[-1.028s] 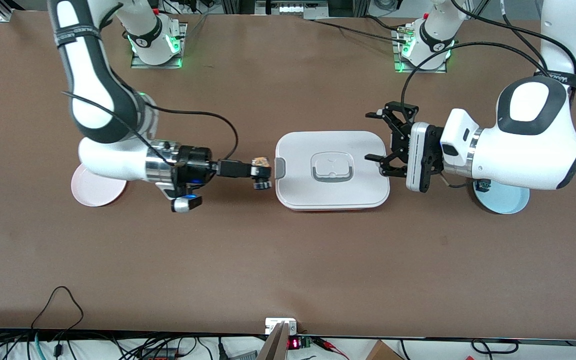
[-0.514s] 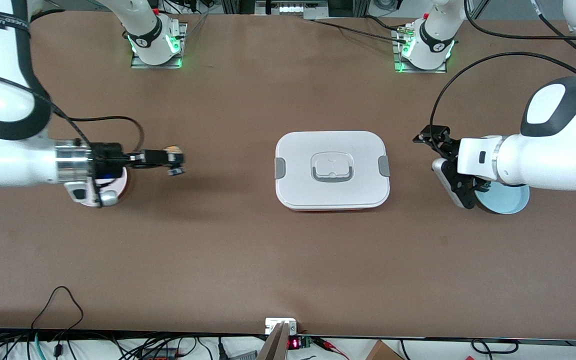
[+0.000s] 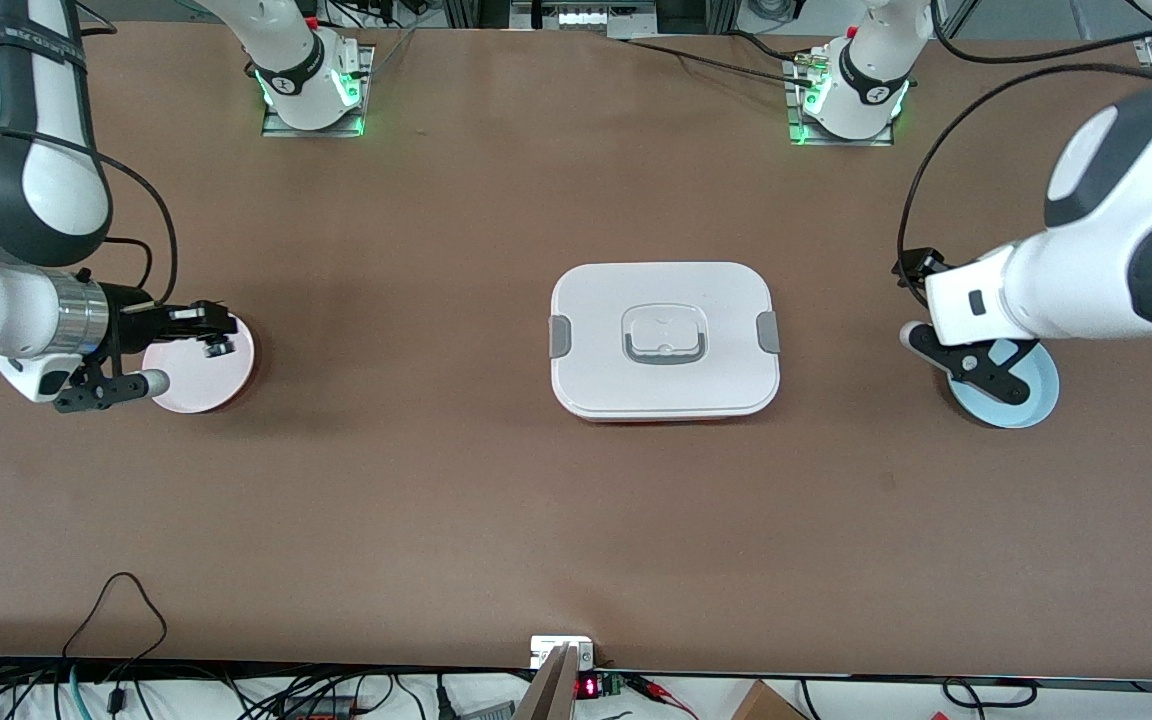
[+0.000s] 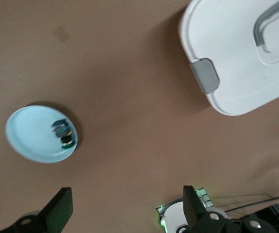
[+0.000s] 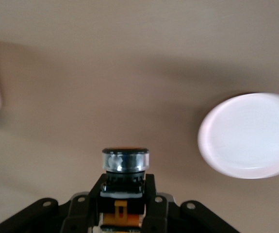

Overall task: Transfer orange switch to right arm and place
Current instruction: 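Place the switch on the white plate while the left gripper returns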

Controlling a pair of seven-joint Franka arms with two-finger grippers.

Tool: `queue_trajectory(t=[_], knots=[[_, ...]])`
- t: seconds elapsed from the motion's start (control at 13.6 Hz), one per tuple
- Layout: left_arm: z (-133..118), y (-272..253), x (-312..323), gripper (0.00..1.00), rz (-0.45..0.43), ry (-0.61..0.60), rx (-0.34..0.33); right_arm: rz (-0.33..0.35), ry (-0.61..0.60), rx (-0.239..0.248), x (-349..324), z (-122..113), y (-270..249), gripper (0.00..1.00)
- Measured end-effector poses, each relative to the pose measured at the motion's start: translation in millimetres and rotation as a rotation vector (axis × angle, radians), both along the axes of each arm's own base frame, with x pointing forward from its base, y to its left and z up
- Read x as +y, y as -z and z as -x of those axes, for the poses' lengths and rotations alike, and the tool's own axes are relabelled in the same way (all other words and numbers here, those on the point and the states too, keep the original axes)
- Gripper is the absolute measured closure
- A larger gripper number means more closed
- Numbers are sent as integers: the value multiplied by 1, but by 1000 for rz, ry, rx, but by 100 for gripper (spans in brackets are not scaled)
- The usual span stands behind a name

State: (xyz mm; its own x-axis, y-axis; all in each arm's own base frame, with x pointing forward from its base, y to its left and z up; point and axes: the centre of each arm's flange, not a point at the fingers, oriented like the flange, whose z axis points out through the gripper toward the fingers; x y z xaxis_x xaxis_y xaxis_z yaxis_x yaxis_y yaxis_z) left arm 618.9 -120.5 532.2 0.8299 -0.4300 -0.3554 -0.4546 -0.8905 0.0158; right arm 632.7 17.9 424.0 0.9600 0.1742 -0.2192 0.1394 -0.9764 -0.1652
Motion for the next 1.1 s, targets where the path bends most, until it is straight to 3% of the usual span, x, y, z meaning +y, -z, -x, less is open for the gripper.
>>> queue_trajectory(t=[0.22,0.51,0.66,1.1], knots=[[3,-24,17,0,-61,-101,-51,94,-15,-67,-24,12,54,66],[8,-42,76,0,52,-298,-113,144,-26,-153,-69,46,143,66],[21,-47,84,0,39,-328,-151,160,-22,-158,-84,60,174,66],[60,-55,85,0,39,-354,-250,183,-8,-142,-103,67,237,66]])
